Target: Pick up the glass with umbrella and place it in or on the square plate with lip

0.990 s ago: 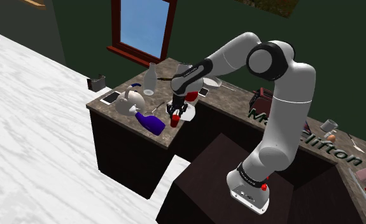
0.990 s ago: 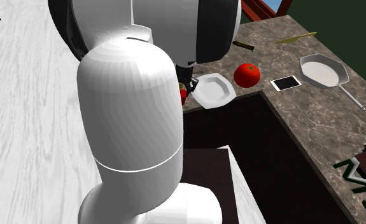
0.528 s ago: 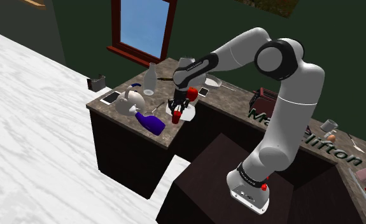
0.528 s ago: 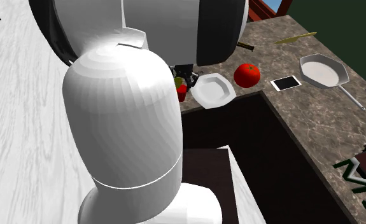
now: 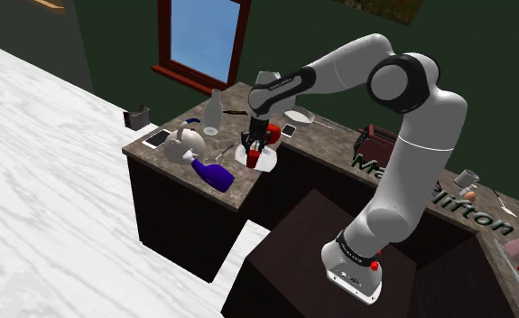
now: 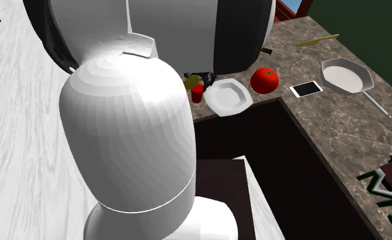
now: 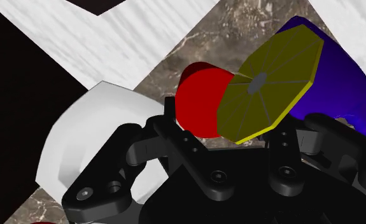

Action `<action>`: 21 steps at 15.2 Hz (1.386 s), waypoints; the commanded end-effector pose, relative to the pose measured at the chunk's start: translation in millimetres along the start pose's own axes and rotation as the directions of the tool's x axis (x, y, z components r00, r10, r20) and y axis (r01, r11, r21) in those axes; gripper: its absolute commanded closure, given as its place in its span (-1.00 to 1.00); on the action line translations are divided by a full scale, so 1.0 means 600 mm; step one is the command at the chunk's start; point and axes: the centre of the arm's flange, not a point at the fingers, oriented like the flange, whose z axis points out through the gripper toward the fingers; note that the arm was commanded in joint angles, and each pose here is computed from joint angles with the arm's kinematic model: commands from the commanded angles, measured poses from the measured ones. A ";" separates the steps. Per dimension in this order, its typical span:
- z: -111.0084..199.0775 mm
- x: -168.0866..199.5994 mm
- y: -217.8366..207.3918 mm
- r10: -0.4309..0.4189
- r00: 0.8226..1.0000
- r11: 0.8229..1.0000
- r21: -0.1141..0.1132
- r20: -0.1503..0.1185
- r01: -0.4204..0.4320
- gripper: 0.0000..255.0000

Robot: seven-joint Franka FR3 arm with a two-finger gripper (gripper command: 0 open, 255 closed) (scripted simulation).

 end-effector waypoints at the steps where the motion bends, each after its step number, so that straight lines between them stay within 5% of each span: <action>1: -0.008 0.028 0.025 0.000 1.000 1.000 0.000 0.000 0.000 1.00; 13: -0.048 0.223 0.192 0.000 1.000 1.000 0.000 0.000 0.000 1.00; 21: 0.021 0.236 0.193 0.000 1.000 1.000 0.000 0.000 0.000 1.00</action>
